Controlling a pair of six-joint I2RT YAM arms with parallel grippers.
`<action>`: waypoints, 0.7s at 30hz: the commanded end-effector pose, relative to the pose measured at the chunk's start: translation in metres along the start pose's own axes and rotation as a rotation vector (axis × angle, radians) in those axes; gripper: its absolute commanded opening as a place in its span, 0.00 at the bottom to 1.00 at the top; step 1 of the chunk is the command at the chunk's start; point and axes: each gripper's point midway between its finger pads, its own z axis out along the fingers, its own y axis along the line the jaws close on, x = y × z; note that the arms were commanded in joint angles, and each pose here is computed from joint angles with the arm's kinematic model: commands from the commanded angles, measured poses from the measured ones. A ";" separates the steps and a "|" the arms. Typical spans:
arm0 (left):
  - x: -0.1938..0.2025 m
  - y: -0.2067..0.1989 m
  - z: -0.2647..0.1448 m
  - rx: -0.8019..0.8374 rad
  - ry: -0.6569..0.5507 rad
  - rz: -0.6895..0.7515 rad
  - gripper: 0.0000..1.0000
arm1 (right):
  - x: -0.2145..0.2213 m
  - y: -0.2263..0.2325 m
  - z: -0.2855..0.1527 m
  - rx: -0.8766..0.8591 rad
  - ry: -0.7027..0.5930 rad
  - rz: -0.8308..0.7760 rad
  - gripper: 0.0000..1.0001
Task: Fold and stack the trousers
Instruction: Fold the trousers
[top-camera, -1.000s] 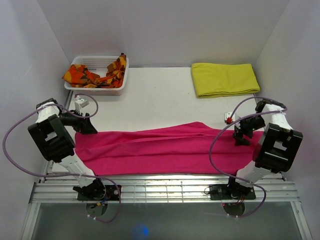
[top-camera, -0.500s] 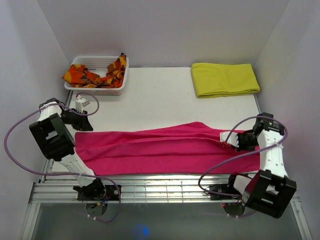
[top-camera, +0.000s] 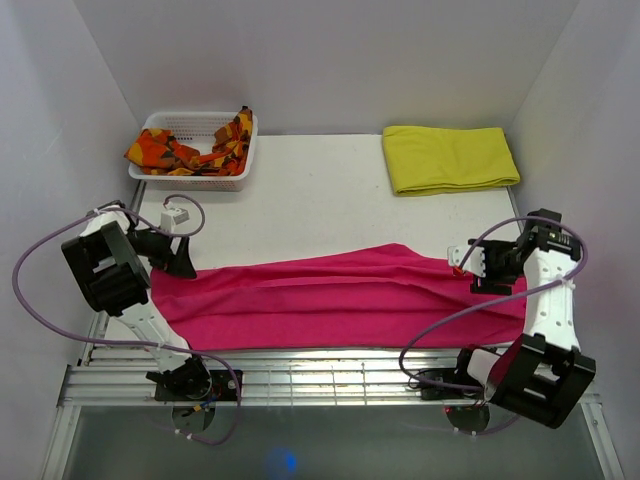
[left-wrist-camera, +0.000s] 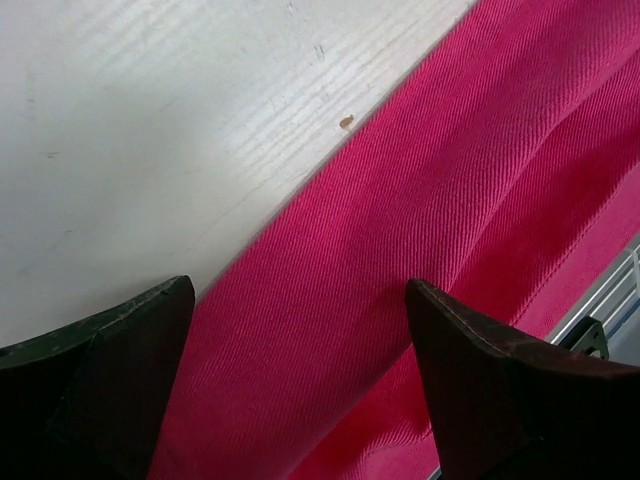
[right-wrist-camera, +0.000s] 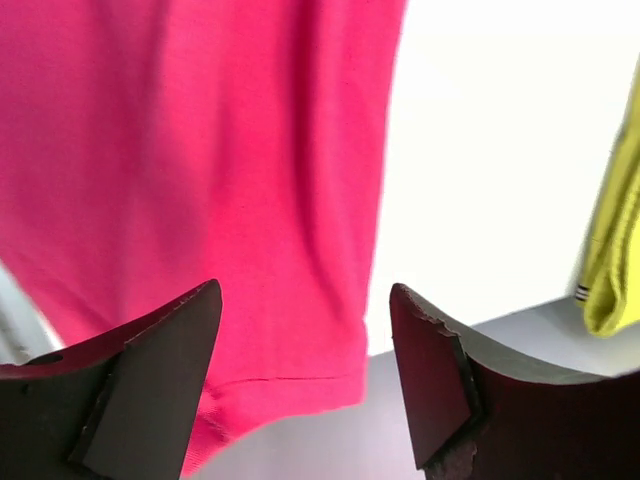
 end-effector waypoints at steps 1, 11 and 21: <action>0.013 -0.004 0.010 0.005 0.042 0.033 0.98 | 0.000 -0.022 -0.008 0.005 -0.042 -0.021 0.74; 0.029 0.005 0.039 0.044 0.081 0.007 0.51 | 0.032 -0.056 0.020 -0.018 -0.094 0.370 0.68; -0.033 0.067 0.042 0.005 -0.056 -0.116 0.00 | 0.060 -0.035 0.087 -0.186 -0.035 0.551 0.55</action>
